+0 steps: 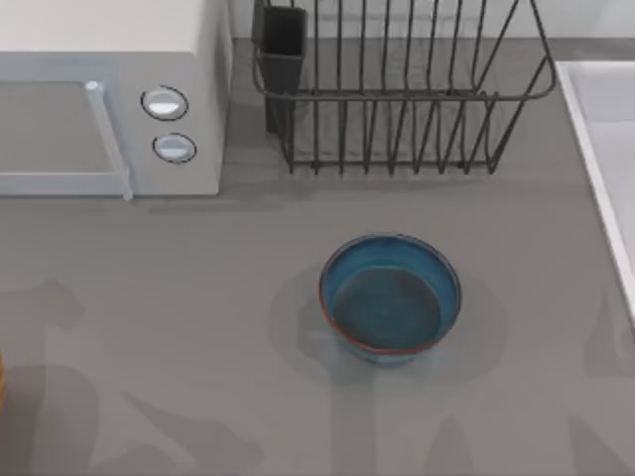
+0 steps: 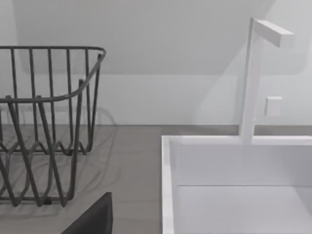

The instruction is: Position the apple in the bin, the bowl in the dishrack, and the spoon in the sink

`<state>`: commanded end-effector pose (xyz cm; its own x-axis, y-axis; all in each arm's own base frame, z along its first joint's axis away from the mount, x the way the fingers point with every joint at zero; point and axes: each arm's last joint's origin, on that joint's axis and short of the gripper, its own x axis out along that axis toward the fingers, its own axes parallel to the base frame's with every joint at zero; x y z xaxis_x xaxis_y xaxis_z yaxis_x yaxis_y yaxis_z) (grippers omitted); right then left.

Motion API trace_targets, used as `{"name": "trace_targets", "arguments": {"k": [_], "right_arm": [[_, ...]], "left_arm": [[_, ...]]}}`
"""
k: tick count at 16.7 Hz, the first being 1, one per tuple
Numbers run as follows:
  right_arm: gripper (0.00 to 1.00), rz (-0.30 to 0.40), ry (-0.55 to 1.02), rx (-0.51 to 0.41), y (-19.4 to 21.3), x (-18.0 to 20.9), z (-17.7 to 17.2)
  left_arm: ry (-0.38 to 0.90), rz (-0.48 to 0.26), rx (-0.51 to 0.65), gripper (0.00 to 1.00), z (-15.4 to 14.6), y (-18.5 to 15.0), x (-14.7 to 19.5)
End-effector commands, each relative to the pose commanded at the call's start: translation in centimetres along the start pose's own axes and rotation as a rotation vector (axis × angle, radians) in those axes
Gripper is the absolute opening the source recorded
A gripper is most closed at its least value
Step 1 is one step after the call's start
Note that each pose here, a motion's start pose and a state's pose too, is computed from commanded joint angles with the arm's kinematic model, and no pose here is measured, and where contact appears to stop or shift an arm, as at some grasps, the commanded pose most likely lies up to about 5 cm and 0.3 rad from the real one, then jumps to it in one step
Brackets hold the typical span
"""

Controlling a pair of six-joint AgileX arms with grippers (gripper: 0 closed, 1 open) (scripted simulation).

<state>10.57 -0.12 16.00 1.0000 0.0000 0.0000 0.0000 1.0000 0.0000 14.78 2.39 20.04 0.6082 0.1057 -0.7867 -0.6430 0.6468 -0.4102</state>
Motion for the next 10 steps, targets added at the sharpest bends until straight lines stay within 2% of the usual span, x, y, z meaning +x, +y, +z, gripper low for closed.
{"name": "trace_targets", "arguments": {"k": [6, 10], "right_arm": [[1.0, 0.0, 0.0, 0.0, 0.0, 0.0, 0.0], [1.0, 0.0, 0.0, 0.0, 0.0, 0.0, 0.0]], "left_arm": [[-0.429, -0.332, 0.489, 1.0, -3.8, 1.9, -0.4], [-0.714, -0.454, 0.693, 1.0, -5.2, 2.5, 0.0]]}}
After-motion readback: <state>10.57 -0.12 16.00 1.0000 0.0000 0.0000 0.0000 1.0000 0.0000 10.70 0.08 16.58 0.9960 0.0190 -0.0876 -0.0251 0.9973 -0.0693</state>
